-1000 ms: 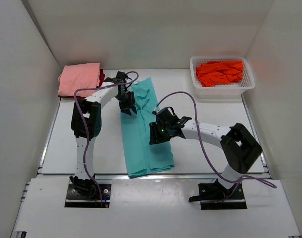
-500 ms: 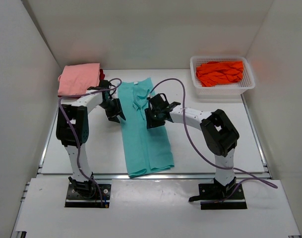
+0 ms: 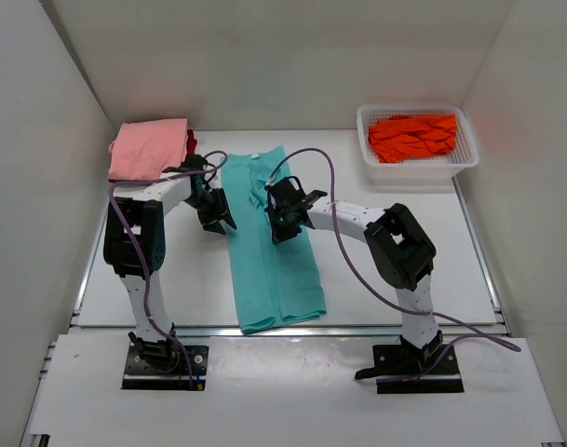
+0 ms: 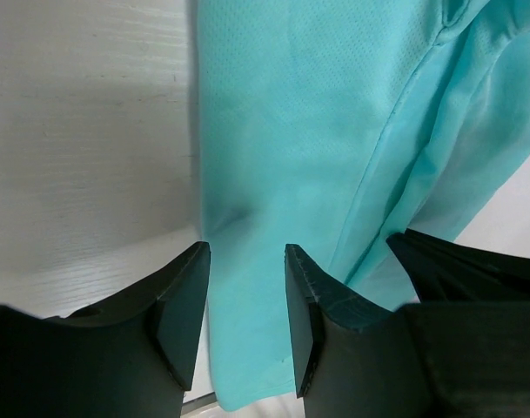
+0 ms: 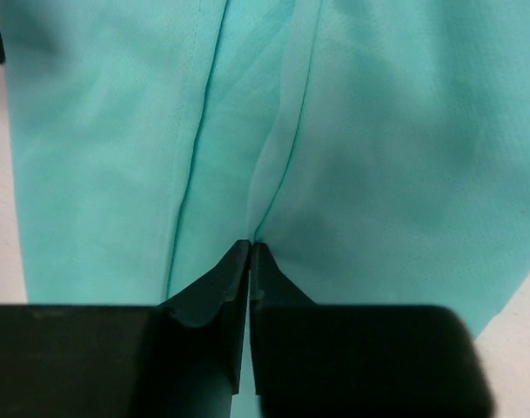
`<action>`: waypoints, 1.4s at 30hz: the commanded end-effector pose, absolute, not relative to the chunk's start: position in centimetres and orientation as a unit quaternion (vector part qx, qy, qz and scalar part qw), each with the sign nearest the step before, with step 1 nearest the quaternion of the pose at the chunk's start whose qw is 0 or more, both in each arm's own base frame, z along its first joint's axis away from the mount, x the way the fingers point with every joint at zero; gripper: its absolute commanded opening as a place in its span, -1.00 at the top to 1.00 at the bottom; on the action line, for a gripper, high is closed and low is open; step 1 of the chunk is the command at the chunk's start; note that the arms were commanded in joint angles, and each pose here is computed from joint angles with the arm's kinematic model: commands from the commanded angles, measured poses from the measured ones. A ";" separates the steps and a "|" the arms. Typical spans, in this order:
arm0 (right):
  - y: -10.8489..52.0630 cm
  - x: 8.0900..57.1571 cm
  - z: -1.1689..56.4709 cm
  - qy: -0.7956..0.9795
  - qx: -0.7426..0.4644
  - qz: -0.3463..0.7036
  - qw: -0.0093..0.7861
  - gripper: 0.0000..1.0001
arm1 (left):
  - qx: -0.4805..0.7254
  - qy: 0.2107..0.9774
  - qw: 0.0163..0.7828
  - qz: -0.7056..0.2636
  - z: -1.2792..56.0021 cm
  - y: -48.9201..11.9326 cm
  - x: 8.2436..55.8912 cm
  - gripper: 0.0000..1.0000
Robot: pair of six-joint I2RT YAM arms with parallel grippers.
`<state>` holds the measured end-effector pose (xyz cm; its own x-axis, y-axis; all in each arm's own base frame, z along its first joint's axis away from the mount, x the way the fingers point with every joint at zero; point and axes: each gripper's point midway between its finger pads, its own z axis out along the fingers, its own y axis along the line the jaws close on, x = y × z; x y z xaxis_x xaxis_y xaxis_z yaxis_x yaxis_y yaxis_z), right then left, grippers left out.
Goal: Fold and stack the t-shirts
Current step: Rotate the tshirt 90 degrees
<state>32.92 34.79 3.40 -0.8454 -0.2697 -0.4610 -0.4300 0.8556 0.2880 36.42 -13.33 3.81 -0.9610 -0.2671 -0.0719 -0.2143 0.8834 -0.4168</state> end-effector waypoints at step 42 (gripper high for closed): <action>35.1 29.8 7.5 0.929 -0.206 0.222 0.213 0.55 | -0.096 0.970 0.067 -0.211 6.1 -13.8 34.6 -0.14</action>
<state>29.65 36.59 4.03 -0.8364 -0.3360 -0.4330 -0.4932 0.8061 0.3272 35.01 -13.34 3.08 -0.9642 -0.2622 -0.0394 -0.2222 0.8802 -0.4194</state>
